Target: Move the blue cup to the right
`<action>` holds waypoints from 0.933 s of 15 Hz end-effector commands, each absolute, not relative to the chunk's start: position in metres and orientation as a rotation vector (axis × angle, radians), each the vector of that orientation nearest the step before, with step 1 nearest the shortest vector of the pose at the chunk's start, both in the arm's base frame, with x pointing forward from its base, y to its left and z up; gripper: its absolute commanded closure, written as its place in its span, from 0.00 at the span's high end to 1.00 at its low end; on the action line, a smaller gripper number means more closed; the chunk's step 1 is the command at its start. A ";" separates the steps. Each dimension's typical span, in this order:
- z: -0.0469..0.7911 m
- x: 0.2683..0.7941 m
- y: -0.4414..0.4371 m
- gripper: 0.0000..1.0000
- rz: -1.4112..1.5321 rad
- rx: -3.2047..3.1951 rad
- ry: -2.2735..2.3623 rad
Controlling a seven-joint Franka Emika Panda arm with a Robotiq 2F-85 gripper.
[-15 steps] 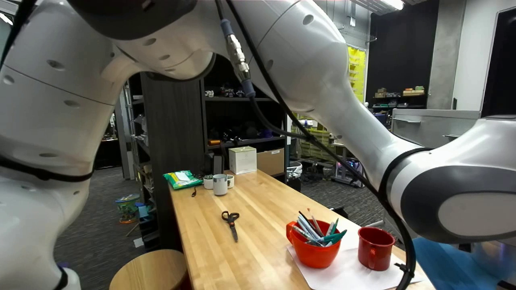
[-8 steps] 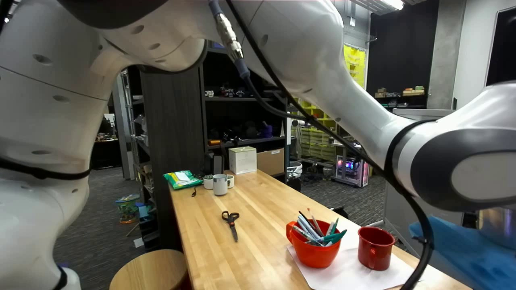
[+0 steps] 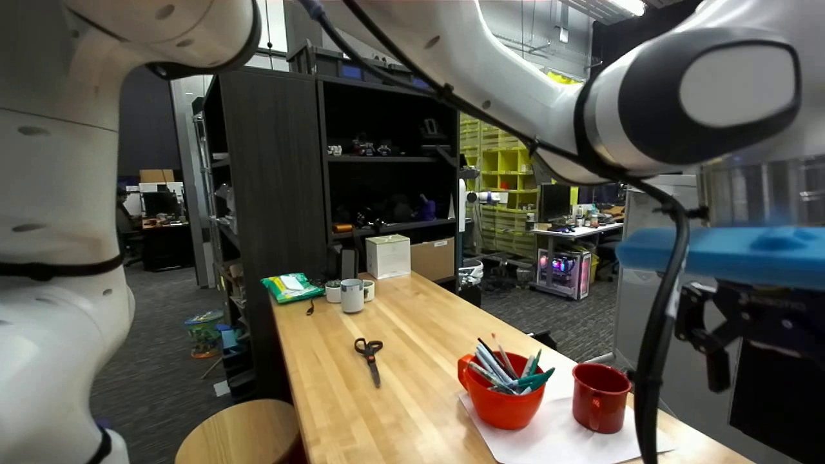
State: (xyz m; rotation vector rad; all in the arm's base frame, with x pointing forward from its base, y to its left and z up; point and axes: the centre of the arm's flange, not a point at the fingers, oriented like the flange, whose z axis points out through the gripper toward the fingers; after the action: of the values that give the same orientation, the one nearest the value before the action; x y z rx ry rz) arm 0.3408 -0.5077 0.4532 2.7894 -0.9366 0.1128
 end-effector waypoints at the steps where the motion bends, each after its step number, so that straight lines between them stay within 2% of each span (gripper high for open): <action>1: 0.500 0.358 -0.448 1.00 0.135 2.871 -0.739; 6: 0.530 0.425 -0.373 1.00 0.160 2.948 -0.696; 14: 0.545 0.515 -0.257 1.00 0.117 2.923 -1.097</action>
State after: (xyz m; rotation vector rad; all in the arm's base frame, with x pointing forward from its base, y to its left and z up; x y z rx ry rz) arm 0.4897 -0.2863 0.5348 2.9375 -0.9880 0.1134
